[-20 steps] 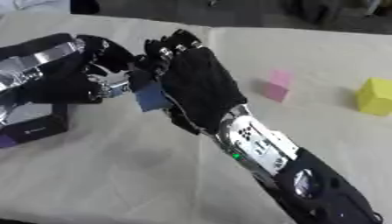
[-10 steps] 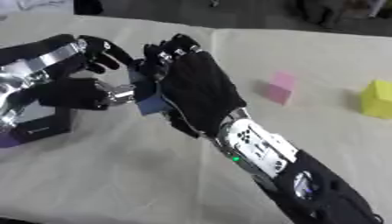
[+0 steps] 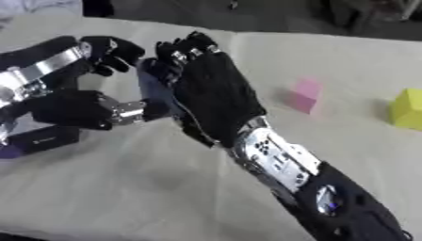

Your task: Pick up the objects with one hand, pass them to the other hand, and then place them into the box on the other side of the table.

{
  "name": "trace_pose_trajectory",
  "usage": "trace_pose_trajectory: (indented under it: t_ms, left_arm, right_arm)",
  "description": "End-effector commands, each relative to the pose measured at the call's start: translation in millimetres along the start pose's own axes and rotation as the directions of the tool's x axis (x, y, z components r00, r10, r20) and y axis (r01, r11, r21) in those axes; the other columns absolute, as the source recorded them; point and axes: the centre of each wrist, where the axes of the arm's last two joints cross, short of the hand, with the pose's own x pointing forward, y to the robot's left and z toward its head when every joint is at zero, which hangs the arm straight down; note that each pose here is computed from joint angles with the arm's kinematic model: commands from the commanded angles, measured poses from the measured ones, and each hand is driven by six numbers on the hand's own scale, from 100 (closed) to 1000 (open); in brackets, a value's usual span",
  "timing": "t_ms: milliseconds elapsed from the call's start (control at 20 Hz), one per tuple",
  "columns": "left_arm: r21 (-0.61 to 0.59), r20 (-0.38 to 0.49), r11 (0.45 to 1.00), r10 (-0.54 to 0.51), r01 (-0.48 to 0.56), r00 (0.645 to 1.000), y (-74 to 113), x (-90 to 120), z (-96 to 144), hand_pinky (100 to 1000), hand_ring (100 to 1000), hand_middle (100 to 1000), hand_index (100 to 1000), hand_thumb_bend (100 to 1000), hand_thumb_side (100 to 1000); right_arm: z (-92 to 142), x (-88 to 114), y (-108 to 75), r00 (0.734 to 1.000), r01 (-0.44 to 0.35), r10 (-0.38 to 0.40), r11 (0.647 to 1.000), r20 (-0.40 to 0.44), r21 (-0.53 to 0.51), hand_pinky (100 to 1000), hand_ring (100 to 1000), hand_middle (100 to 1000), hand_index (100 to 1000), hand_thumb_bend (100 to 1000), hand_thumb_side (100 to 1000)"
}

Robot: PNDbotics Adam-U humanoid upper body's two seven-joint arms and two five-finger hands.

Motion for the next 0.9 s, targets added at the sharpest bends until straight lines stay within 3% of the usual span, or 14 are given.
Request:
trace_pose_trajectory:
  t_ms: [50, 500, 550, 900]
  left_arm:
    - [0.025, -0.004, 1.000, -0.017, 0.017, 1.000, 8.0, 2.6, 5.4, 909, 865, 791, 899, 625, 516]
    - [0.058, -0.060, 0.998, 0.004, -0.001, 0.998, 7.2, -4.0, 1.7, 910, 869, 796, 911, 610, 525]
    - [0.056, -0.065, 0.998, 0.008, -0.004, 0.998, 6.7, -5.2, 0.2, 911, 870, 795, 912, 610, 526]
    - [0.000, -0.100, 0.999, 0.034, -0.034, 0.994, 1.8, -12.5, -12.1, 912, 868, 792, 908, 628, 549]
  right_arm:
    - [-2.9, -1.6, -7.4, 1.000, -0.021, 0.022, 0.999, 0.003, -0.031, 639, 505, 391, 469, 247, 100]
    - [-2.5, -1.7, -7.2, 1.000, -0.015, 0.015, 0.998, -0.005, -0.057, 638, 501, 386, 464, 236, 100]
    - [-2.5, -1.6, -7.2, 1.000, -0.014, 0.014, 0.998, -0.004, -0.064, 637, 501, 388, 464, 200, 100]
    - [-4.0, 0.6, -7.6, 1.000, -0.002, 0.004, 0.994, 0.017, -0.107, 638, 500, 387, 463, 224, 100]
